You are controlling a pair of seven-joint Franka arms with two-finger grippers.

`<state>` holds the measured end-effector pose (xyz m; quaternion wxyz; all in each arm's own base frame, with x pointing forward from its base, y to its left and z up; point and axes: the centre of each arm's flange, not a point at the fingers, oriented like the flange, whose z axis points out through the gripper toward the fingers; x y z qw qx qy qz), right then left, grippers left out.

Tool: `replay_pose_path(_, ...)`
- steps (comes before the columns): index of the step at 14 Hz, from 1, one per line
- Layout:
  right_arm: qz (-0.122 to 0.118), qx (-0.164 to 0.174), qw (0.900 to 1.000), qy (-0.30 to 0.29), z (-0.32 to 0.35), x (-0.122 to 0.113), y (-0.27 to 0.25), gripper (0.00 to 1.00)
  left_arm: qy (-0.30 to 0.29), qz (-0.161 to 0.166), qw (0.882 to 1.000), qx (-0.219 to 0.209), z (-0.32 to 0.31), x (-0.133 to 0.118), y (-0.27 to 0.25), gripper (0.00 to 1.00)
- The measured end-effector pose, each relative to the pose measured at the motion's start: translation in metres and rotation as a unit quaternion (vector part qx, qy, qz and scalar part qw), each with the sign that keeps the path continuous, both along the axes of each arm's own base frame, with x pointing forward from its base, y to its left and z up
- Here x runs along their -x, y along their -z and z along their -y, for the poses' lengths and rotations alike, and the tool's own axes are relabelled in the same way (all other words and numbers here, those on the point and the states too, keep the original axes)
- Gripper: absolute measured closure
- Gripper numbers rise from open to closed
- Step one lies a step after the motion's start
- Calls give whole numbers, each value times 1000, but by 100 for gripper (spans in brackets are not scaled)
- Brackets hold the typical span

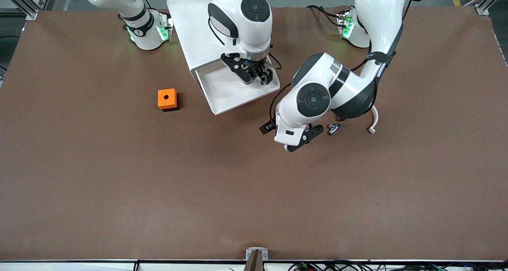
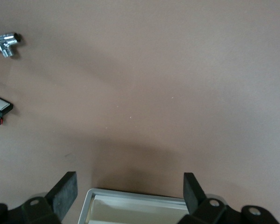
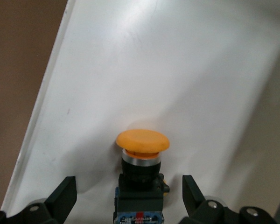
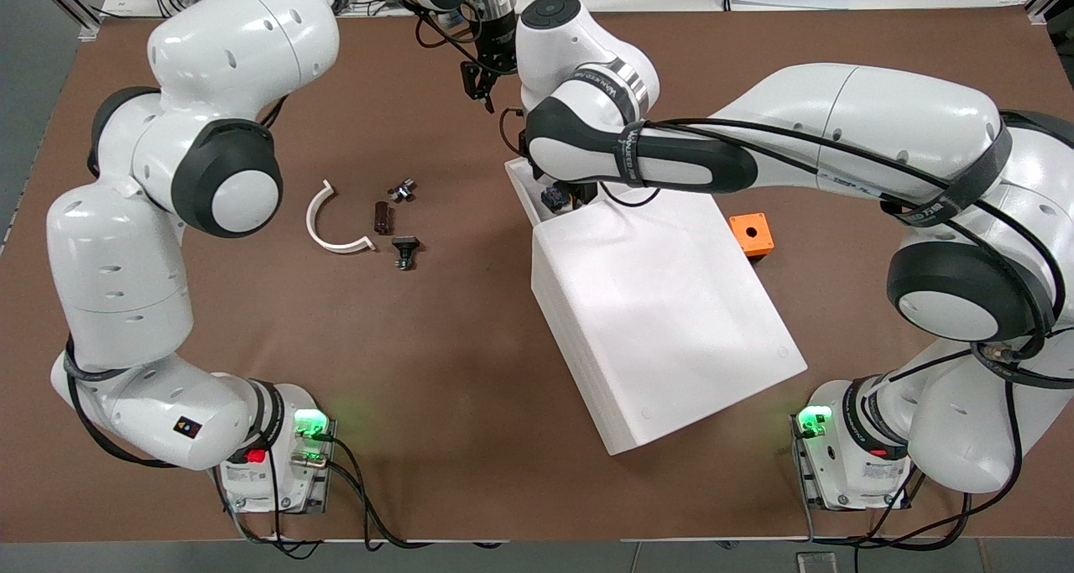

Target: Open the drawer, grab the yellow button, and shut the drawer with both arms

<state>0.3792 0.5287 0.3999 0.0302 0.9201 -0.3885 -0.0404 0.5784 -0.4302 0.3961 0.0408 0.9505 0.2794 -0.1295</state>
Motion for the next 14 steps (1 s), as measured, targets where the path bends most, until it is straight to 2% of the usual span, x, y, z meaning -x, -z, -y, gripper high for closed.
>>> replay_pose_path(2,0,0,1000,0,0,0,0,0,-2,14,1000,1,0,-2,4,0)
replay_pose_path(3,0,0,1000,0,0,-1,0,4,0,22,1000,-4,0,-3,9,0)
replay_pose_path(4,1,0,1000,1,1,-1,0,13,2,27,1000,-8,2,-1,13,0)
replay_pose_path(6,2,-2,1000,2,1,-3,-2,38,2,34,999,-14,6,2,18,0)
replay_pose_path(8,4,-4,1000,3,1,-4,-4,56,3,39,999,-18,9,5,18,0)
replay_pose_path(14,13,-15,1000,5,-2,-9,-16,58,8,36,999,-21,13,10,23,0)
